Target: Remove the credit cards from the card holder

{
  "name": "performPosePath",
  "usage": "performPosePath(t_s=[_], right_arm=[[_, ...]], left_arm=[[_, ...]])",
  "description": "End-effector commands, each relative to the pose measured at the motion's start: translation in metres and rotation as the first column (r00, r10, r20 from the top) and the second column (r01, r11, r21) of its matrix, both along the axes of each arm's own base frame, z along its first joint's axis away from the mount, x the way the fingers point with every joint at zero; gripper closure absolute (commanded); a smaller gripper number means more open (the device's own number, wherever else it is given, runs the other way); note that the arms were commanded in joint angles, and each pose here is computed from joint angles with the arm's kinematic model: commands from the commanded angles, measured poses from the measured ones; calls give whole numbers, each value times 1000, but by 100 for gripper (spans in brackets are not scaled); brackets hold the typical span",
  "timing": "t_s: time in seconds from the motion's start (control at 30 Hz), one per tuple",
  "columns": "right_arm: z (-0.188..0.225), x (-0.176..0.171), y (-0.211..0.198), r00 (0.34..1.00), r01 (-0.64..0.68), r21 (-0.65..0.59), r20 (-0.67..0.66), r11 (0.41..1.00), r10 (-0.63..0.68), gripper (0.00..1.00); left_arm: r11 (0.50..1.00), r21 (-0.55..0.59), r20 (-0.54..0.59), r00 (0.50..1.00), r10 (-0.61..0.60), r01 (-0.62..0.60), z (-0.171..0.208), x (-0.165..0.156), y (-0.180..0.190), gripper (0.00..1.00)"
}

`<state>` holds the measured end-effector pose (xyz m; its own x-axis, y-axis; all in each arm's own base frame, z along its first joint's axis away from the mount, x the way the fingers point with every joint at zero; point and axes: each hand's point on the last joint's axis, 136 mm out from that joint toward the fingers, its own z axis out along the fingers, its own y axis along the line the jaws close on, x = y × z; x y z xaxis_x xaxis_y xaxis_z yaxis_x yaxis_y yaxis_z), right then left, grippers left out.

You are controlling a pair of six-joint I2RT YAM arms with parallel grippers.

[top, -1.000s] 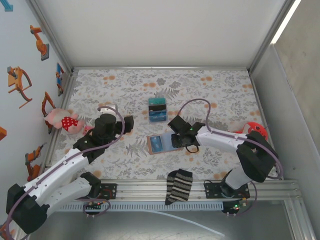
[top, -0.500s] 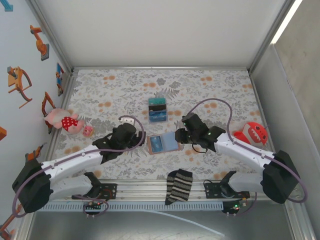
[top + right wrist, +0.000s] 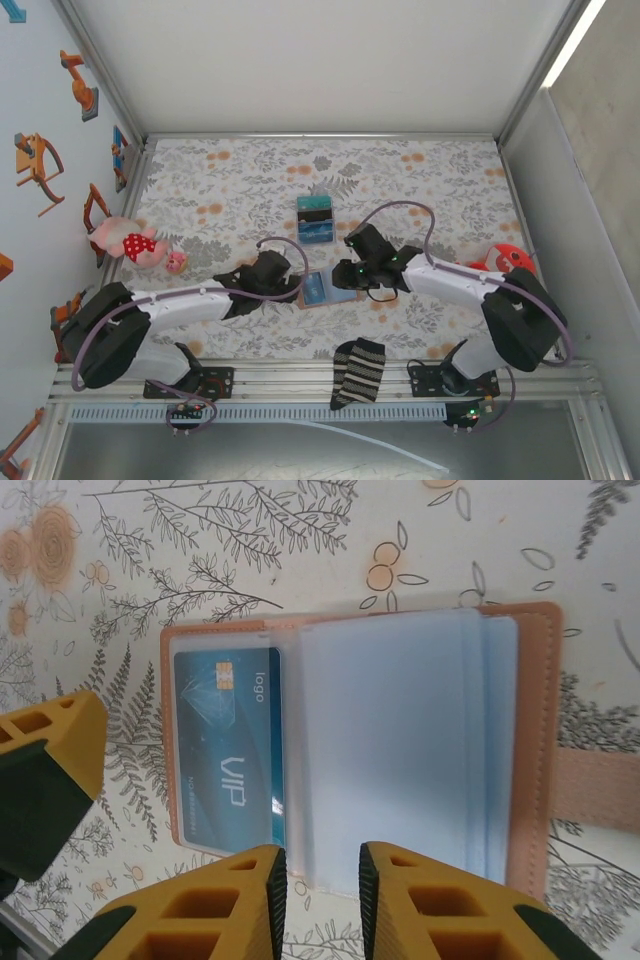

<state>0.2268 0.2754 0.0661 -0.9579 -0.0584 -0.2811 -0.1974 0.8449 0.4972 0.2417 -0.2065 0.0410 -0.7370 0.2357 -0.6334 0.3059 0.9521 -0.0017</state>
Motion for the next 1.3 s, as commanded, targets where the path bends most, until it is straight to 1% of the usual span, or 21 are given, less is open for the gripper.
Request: performPosePath(t_s=[0.0, 0.2, 0.5, 0.93, 1.27], right_arm=[[12, 8, 18, 1000, -12, 68, 0, 998, 12, 76], [6, 9, 25, 1000, -23, 59, -17, 998, 24, 78], [-6, 6, 38, 996, -73, -16, -42, 997, 72, 78], [-28, 1, 37, 990, -66, -70, -130, 995, 57, 80], [-32, -1, 38, 987, -68, -71, -152, 995, 56, 80]], left_arm=[[998, -59, 0, 1000, -29, 29, 6, 4, -19, 3], [999, -32, -26, 999, -39, 38, -4, 2, -19, 3], [999, 6, -47, 998, -40, 41, -13, 1, -16, 3], [997, 75, -70, 997, -28, 33, -19, 0, -8, 3], [991, 129, -89, 996, -27, 38, -23, 1, -4, 3]])
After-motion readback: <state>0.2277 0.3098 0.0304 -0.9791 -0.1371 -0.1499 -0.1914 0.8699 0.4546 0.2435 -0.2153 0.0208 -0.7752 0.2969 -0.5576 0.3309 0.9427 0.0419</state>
